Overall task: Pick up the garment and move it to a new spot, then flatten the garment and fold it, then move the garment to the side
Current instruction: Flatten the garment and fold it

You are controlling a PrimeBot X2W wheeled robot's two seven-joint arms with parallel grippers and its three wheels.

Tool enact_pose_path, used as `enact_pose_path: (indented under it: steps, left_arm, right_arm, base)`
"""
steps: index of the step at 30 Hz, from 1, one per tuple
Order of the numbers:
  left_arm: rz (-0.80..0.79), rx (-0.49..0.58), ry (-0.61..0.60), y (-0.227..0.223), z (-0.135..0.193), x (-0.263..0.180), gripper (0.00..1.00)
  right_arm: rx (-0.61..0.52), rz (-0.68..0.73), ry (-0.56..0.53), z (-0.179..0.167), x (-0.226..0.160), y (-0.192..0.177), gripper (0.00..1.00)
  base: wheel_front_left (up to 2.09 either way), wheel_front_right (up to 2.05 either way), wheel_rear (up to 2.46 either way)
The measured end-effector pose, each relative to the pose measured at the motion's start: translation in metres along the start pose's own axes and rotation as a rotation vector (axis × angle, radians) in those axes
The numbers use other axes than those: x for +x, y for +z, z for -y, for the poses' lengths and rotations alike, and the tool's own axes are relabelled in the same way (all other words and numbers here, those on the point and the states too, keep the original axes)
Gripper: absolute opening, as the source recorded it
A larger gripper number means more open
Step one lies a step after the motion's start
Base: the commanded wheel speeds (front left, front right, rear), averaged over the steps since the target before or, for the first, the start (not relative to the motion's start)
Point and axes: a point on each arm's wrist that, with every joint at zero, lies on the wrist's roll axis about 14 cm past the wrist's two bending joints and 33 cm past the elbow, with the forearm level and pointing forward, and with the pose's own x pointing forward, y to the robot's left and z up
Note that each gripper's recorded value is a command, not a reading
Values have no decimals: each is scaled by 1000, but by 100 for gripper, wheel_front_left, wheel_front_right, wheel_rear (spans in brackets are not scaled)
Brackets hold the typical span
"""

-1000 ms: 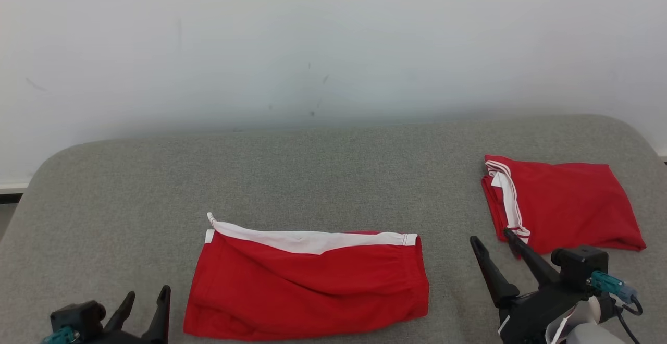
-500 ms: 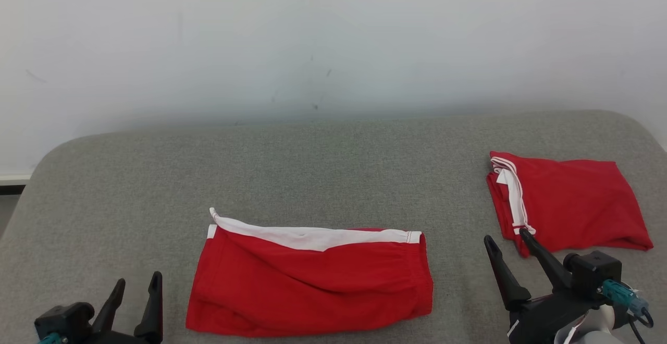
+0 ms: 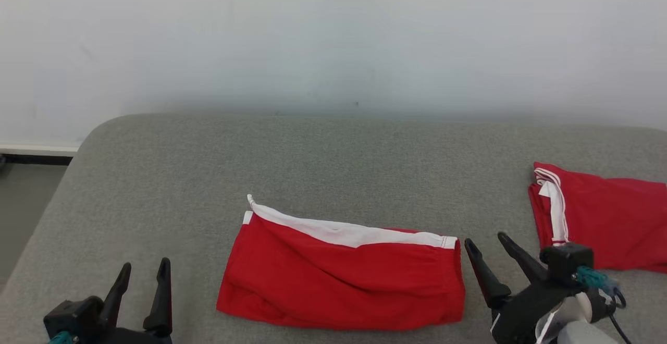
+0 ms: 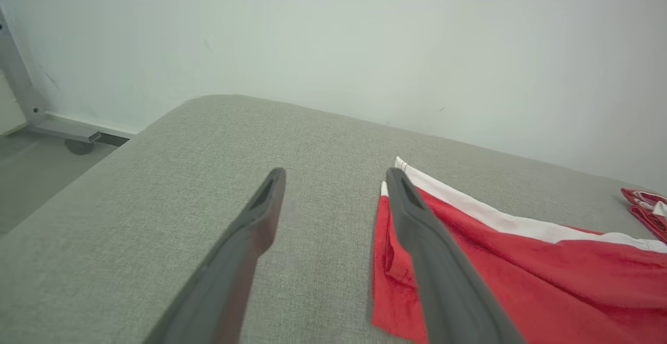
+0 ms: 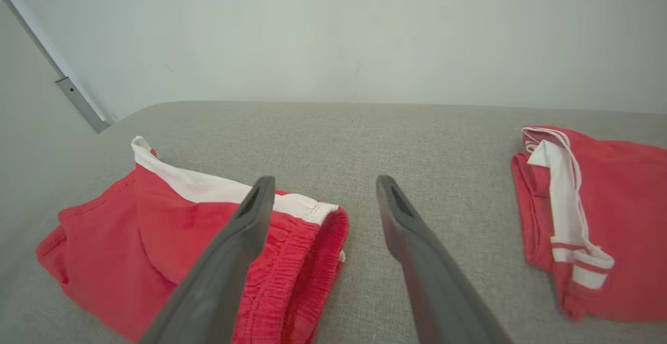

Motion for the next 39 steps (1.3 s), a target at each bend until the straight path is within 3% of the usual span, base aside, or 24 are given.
enact_pose_path:
  steps: [9,14,27,36,37,38,39]
  left_arm:
    - [30,1,46,5,-10,-15,100]
    - [49,3,41,9,-6,-15,100]
    - [56,3,42,10,-3,-17,100]
    - [59,8,66,10,-10,-22,100]
    - [60,7,69,10,-10,-23,100]
    - [59,6,71,10,-11,-23,100]
    - [58,6,74,10,-12,-24,100]
  right_arm:
    - [-6,-208,70,-19,28,-23,100]
    - [-16,-383,54,-13,22,-56,100]
    - [15,-672,27,-14,7,-104,100]
    - [30,-788,33,-23,5,-120,100]
    - [30,-794,36,-24,6,-120,95]
    - [28,-799,38,-25,6,-121,51]
    - [26,-805,43,-26,7,-121,16]
  base:
    - [0,0,0]
    - [0,0,0]
    - [0,0,0]
    - [0,0,0]
    - [0,0,0]
    - [0,0,0]
    - [0,0,0]
